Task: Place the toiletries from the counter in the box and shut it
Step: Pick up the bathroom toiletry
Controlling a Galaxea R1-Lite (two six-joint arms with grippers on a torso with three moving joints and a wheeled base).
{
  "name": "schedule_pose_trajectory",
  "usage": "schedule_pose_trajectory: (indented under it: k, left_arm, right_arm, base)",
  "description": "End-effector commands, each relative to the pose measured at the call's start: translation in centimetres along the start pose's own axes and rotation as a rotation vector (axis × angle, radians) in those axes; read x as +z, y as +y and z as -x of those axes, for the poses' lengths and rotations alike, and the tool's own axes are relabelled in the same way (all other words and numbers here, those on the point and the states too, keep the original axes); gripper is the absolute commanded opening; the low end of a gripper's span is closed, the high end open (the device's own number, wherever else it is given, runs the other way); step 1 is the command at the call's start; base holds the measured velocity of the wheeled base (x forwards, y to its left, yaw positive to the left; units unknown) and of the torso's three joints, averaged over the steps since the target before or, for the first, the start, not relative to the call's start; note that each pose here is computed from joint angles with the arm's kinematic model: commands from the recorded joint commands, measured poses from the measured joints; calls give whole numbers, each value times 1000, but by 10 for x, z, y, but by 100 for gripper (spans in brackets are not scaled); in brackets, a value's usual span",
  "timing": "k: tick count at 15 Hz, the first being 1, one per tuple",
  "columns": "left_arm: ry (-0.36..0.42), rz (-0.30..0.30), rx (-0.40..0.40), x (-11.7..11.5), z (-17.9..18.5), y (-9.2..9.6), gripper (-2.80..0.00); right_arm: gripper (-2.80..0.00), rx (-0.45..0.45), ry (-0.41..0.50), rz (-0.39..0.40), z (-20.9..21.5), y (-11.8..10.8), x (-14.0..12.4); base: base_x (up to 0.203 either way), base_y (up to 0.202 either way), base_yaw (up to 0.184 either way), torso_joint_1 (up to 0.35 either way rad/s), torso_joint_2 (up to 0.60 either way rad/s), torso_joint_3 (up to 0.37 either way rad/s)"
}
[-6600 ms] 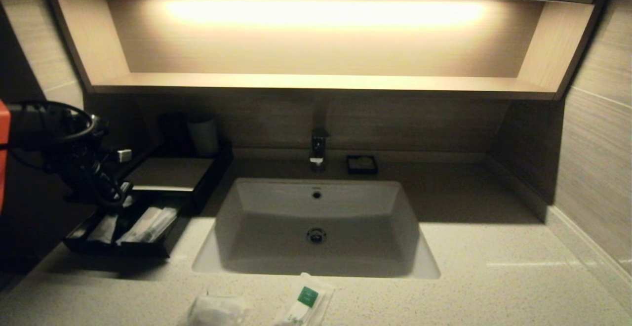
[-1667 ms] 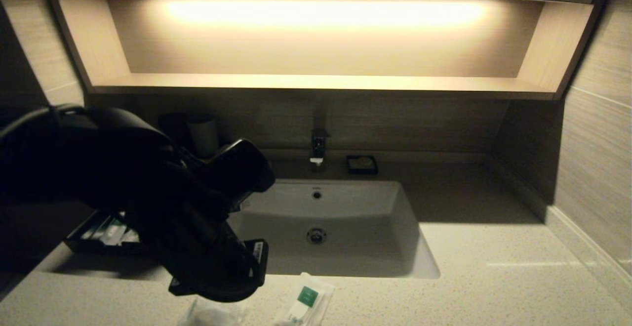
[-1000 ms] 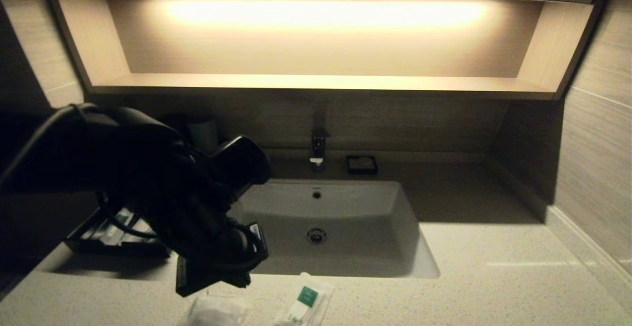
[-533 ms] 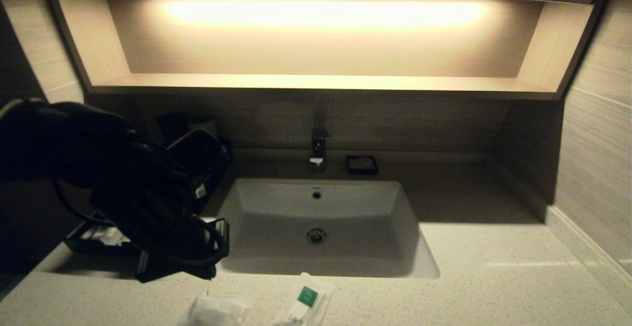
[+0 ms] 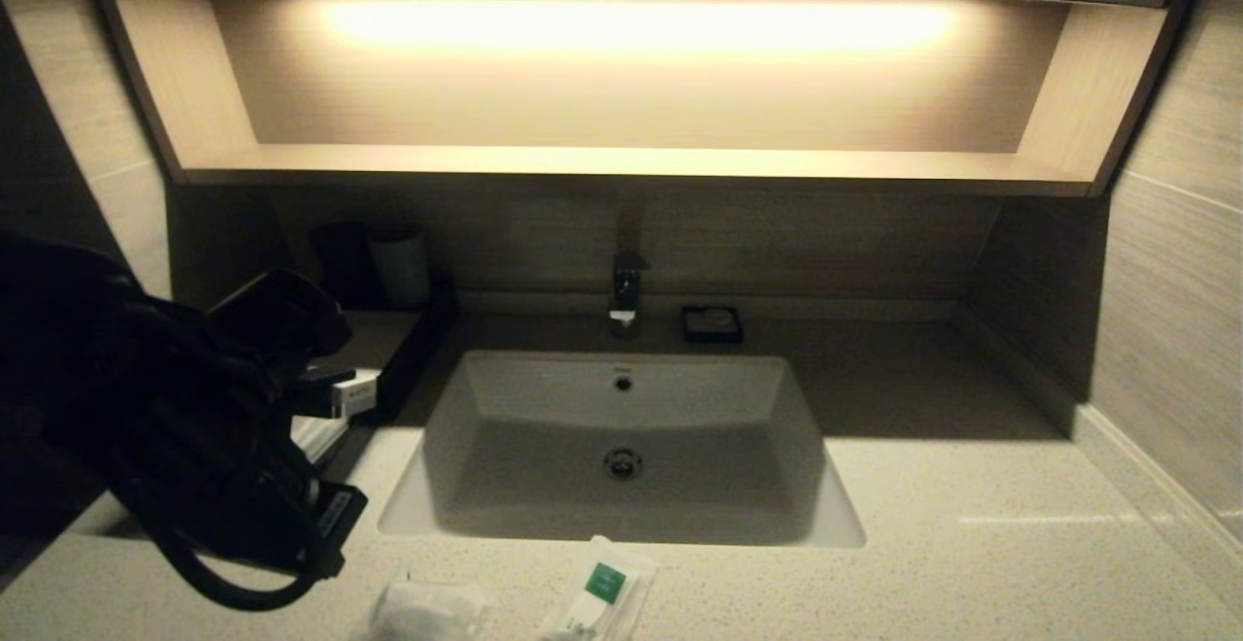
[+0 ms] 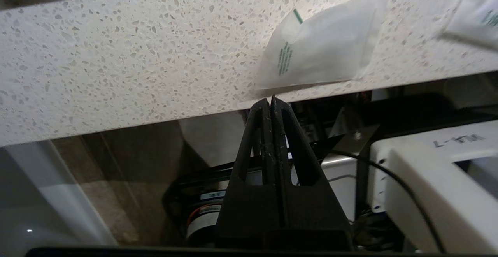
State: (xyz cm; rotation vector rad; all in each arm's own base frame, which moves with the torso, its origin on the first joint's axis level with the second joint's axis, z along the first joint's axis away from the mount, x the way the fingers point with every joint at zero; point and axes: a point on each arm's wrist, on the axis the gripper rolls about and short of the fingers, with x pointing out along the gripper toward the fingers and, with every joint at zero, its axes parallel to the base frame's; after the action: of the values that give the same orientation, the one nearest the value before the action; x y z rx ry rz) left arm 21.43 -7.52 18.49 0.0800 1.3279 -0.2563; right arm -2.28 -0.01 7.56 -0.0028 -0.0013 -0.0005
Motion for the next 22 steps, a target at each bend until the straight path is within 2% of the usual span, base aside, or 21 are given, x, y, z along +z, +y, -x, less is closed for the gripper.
schedule_pose_trajectory:
  k: [1,6,9,12,13,19,22]
  left_arm:
    - [26,-30,2,1,-6,1,-280]
    - [19,-56,-20,5,-5,-1,-280]
    - [50,-132,-26,5,-12,0,-280]
    - [57,-144,-60,10,-16,-3,-280]
    - [57,-148,-62,11,-17,-4,0]
    - [112,-157,-108,21,-36,-10,0]
    - [130,-184,-113,24,-42,-18,0]
  right_arm:
    - [-280,0,1,0,0,0,0]
    - [-280,0,1,0,0,0,0]
    - [-280,0,1,0,0,0,0]
    - [-280,0,1,0,0,0,0]
    - [-280,0,1,0,0,0,0]
    - [-280,0,1,0,0,0,0]
    - [-280,0,1,0,0,0,0]
  base:
    - [0,0,0,0,0,0]
    - [0,0,0,0,0,0]
    - [0,0,0,0,0,0]
    - [0,0,0,0,0,0]
    - [0,0,0,0,0,0]
    - [0,0,0,0,0,0]
    - [0,0,0,0,0,0]
